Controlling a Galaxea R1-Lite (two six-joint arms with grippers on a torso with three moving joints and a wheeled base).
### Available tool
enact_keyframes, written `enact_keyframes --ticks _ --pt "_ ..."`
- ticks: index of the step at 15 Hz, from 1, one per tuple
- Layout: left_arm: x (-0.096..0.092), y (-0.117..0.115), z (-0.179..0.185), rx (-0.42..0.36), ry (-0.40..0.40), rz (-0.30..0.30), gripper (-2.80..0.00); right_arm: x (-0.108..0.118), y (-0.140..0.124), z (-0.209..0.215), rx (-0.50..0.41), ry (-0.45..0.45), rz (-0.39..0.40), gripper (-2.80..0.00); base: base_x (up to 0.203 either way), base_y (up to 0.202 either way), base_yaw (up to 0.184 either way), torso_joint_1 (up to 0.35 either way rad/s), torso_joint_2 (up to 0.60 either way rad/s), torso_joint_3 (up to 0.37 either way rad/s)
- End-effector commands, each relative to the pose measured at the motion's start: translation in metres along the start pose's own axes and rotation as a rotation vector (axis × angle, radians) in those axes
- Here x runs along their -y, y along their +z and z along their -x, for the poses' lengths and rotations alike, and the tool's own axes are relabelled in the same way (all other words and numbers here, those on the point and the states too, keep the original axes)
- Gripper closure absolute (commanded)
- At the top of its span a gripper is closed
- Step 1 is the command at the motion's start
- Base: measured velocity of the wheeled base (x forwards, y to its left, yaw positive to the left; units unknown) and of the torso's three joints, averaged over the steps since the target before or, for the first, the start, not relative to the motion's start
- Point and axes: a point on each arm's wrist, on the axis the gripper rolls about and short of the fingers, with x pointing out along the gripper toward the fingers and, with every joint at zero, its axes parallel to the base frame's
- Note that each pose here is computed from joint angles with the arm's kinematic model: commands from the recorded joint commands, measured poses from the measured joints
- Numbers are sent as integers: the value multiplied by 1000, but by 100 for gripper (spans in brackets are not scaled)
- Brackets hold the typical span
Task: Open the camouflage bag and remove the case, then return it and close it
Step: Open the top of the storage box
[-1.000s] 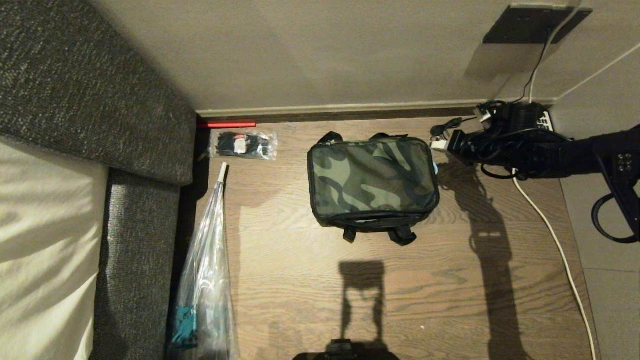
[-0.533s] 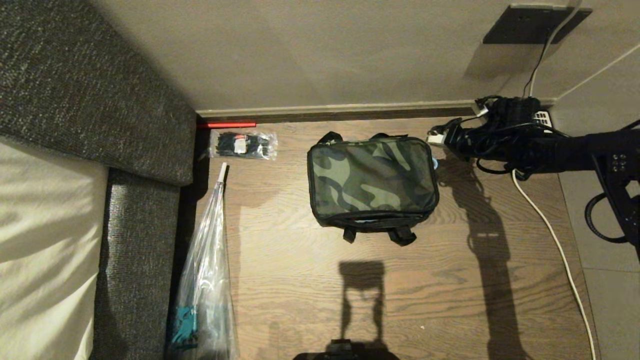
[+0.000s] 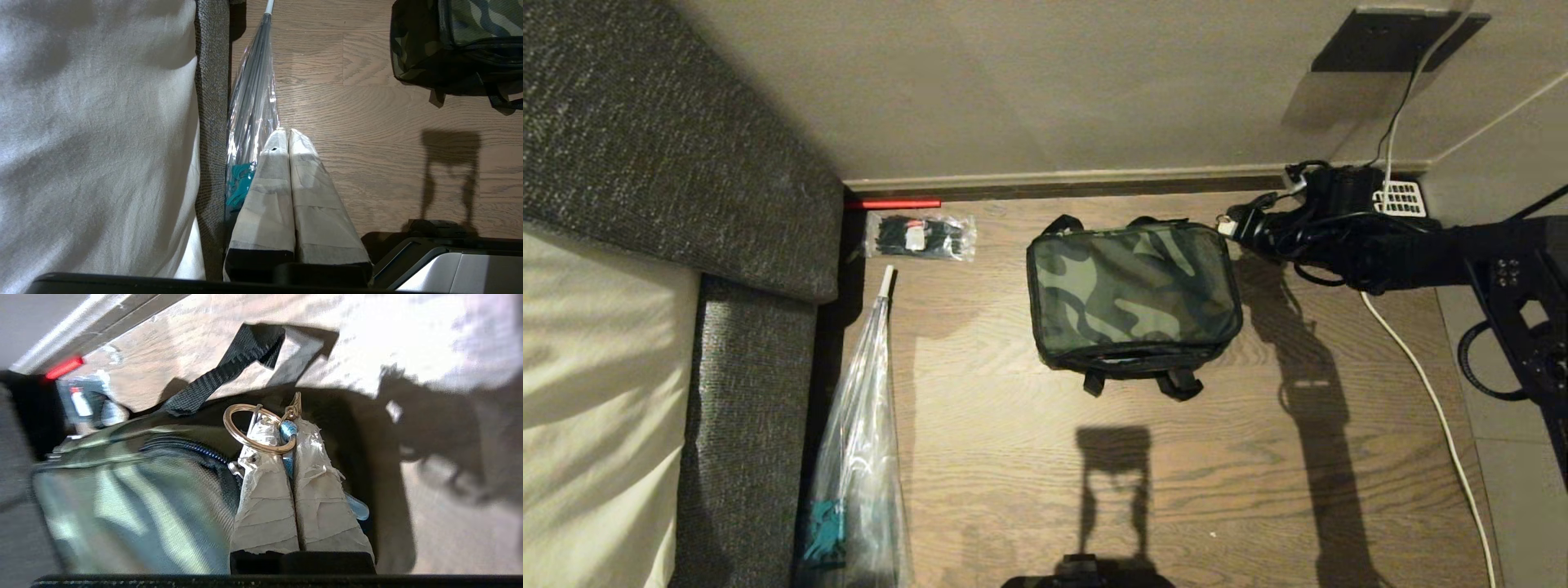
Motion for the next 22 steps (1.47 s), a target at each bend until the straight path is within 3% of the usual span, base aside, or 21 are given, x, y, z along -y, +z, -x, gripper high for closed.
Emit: enact_keyframes --ticks 1,16,17,22 --pt "0 0 0 1 1 0 0 9 -13 -8 -6 -6 1 0 0 0 0 0 0 0" --pt "0 0 0 0 1 0 0 3 1 25 -88 10 -33 0 0 0 0 0 0 0" --pt "0 0 0 1 2 0 0 4 1 26 -88 9 -37 -280 0 0 0 0 0 0" --pt "0 0 0 1 0 0 0 5 2 30 -91 3 -42 -280 0 0 0 0 0 0"
